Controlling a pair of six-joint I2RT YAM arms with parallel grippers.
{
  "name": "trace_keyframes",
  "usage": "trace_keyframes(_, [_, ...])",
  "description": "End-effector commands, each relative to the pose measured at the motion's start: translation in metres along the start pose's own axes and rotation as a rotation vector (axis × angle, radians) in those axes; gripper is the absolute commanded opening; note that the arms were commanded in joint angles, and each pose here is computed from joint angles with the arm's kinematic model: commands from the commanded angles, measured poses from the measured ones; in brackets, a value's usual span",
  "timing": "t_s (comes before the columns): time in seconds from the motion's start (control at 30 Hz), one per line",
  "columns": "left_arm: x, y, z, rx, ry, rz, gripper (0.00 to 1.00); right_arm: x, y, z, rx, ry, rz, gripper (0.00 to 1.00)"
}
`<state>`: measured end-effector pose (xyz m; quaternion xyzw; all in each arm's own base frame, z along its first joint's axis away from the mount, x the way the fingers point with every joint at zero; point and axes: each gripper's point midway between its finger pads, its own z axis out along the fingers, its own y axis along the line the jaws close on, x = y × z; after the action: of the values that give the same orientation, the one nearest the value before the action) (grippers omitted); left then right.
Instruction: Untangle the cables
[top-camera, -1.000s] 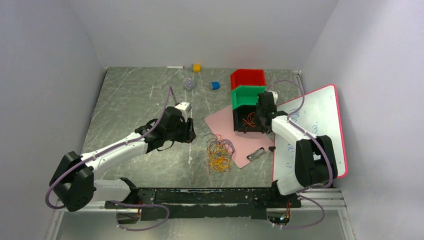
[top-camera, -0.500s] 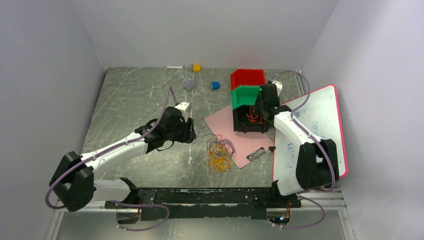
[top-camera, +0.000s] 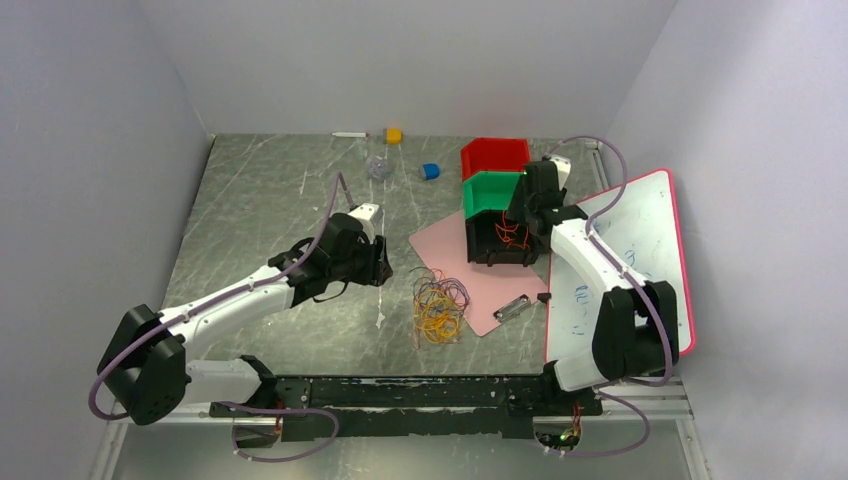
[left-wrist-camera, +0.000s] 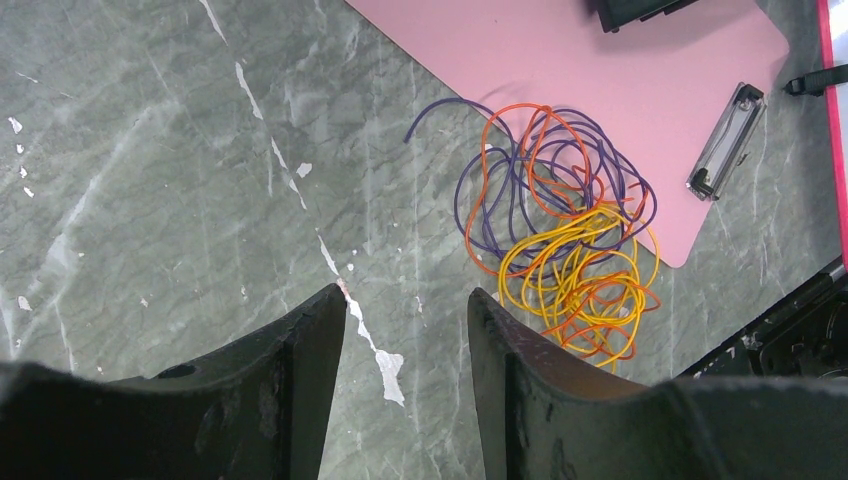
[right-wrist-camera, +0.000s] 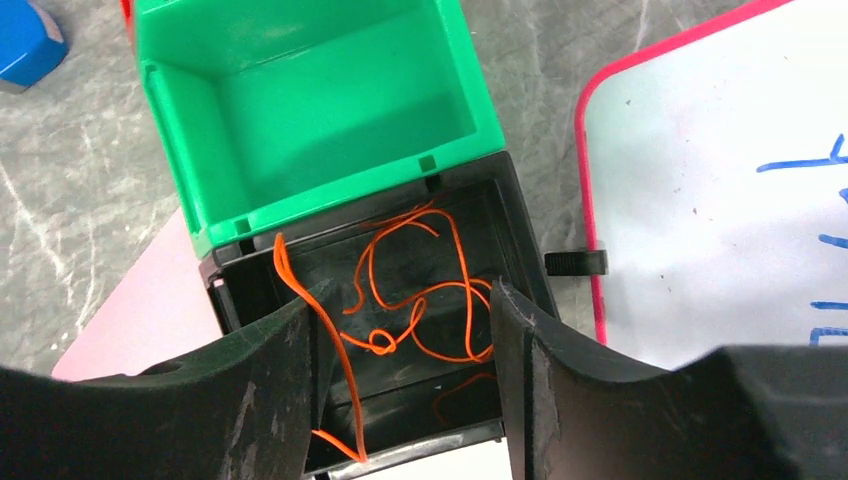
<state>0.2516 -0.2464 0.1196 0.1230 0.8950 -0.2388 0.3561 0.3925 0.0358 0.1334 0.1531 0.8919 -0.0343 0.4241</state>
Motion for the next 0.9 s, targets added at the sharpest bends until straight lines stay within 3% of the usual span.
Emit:
trace_keyframes(0.0, [-0.001, -0.002, -0.003, 0.018, -0.007, -0.002, 0.53, -0.019, 0.011, -0.019, -0.102, -0.050, 0.012, 0.57])
trace_keyframes(0.13, [0.001, 0.000, -0.003, 0.014, -0.003, -0.004, 0.53, -0.012, 0.014, -0.030, -0.150, -0.017, 0.011, 0.47])
trace_keyframes(0.3, [0.003, -0.002, -0.001, 0.021, 0.004, -0.007, 0.53, 0.010, 0.017, -0.026, -0.228, 0.100, 0.031, 0.59])
trace_keyframes(0.5, [0.004, 0.000, -0.001, 0.016, 0.011, -0.004, 0.53, 0.019, 0.014, -0.017, -0.248, 0.158, 0.048, 0.65])
trace_keyframes(0.6, [0.005, -0.001, 0.000, 0.018, 0.014, -0.005, 0.53, 0.022, 0.023, -0.016, -0.325, 0.180, 0.054, 0.65])
trace_keyframes(0.73, [0.008, 0.000, 0.001, 0.018, 0.021, -0.010, 0.52, 0.033, 0.032, -0.015, -0.421, 0.211, 0.081, 0.59])
trace_keyframes(0.87, [0.009, 0.000, 0.002, 0.020, 0.025, -0.012, 0.52, 0.036, 0.036, -0.014, -0.464, 0.221, 0.099, 0.66])
